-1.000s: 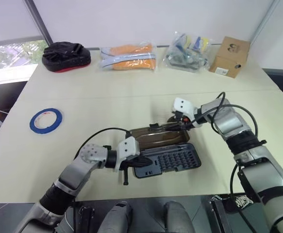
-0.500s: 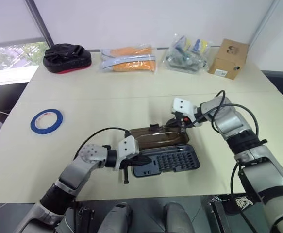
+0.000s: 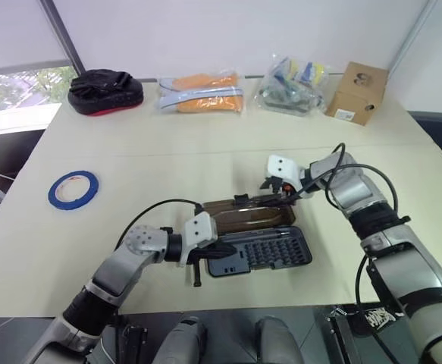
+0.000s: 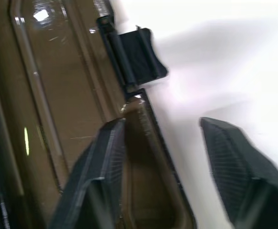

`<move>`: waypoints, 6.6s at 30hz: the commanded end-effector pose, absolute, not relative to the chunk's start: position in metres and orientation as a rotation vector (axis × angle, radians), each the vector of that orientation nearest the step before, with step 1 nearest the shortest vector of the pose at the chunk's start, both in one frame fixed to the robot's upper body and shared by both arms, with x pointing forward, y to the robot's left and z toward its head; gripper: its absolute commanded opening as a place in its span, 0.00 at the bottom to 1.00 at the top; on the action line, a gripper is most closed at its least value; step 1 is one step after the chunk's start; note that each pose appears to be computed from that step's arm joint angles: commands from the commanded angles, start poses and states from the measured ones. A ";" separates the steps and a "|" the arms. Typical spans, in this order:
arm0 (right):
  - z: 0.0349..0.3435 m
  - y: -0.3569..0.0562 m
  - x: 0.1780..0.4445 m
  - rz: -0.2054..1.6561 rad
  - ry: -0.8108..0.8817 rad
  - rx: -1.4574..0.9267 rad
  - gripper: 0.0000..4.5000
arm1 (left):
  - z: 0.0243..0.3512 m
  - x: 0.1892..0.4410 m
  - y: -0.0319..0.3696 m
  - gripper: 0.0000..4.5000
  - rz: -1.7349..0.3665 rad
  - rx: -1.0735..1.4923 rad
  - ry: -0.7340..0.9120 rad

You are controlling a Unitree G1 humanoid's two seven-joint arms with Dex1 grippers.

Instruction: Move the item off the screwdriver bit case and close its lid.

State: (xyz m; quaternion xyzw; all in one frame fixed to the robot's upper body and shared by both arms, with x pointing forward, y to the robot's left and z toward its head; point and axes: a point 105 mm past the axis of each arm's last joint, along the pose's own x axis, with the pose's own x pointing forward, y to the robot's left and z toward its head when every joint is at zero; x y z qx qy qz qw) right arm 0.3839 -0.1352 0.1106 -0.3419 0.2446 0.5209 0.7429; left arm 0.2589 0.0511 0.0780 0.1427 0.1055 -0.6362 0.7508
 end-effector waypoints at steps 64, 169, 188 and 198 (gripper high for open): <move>0.166 -0.114 0.347 0.967 -0.084 -1.460 0.01 | 0.093 0.373 0.156 0.00 -0.738 0.035 0.212; 0.153 -0.119 0.210 1.533 0.647 -0.147 1.00 | 0.108 0.261 0.050 0.00 -1.744 0.160 0.455; 0.094 -0.114 0.202 1.490 0.749 -0.213 0.01 | 0.065 0.280 0.057 0.00 -1.622 0.274 0.480; 0.078 -0.114 0.214 1.421 0.730 -0.260 0.01 | 0.107 0.311 0.044 0.00 -1.529 0.176 0.358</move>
